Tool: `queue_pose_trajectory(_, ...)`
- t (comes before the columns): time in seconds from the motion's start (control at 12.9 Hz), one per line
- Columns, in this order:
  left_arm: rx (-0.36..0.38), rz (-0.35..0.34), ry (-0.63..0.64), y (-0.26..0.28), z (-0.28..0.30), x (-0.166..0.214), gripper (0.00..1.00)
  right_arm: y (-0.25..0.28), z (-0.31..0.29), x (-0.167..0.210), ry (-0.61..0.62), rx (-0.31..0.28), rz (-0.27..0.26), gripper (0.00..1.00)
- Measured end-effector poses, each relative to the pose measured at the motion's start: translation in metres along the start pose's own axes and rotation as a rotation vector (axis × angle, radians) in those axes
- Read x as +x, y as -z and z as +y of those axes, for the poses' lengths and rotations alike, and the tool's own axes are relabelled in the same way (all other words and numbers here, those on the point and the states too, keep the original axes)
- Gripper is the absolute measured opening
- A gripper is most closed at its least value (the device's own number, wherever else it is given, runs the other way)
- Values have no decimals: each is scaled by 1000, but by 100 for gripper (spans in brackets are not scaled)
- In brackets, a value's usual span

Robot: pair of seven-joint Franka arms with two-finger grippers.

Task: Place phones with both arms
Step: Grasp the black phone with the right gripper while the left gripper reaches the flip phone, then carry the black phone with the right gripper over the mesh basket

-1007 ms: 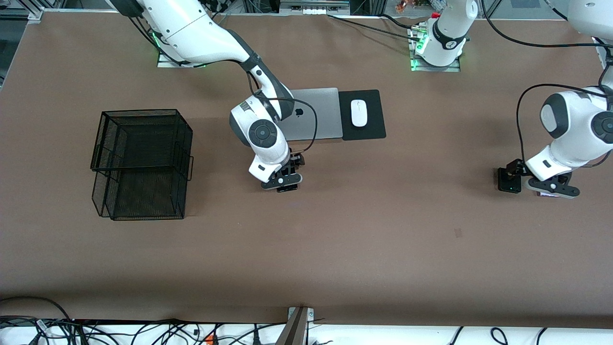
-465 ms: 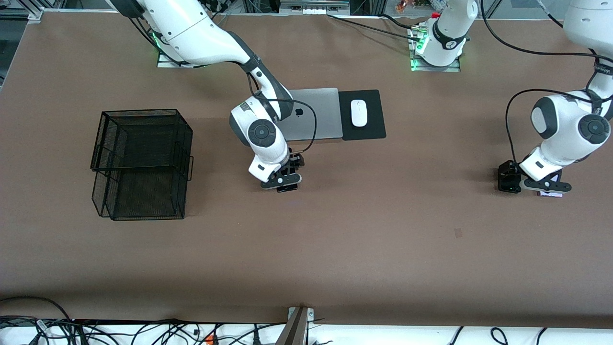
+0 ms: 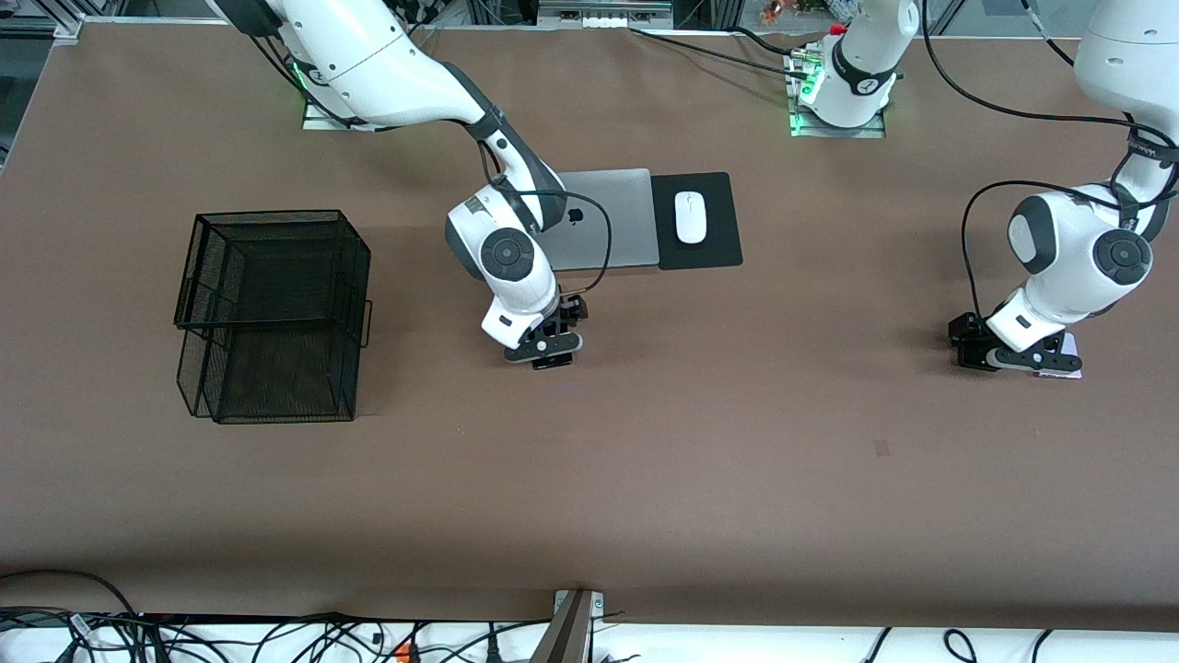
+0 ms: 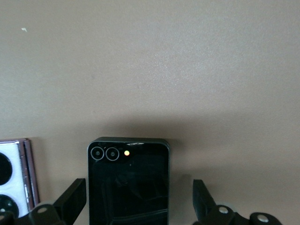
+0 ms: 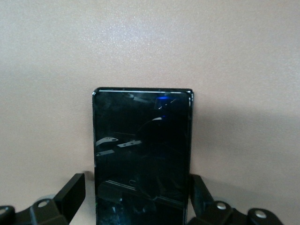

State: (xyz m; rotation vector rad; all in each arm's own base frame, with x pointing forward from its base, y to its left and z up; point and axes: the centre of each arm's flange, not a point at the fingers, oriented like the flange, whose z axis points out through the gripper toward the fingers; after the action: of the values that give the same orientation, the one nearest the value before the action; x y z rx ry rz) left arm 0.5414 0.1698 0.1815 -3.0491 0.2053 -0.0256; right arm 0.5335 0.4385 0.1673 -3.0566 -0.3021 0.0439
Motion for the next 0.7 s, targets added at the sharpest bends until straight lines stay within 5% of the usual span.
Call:
queue_pose_trajectory(0.31, -2, 2, -2, -7, 1, 0, 100, 3, 1, 1, 3, -6, 3, 80)
queue_pose_trajectory(0.7, 4, 11, -27, -11, -11, 4, 100, 15, 8, 9, -36, -11, 25, 80)
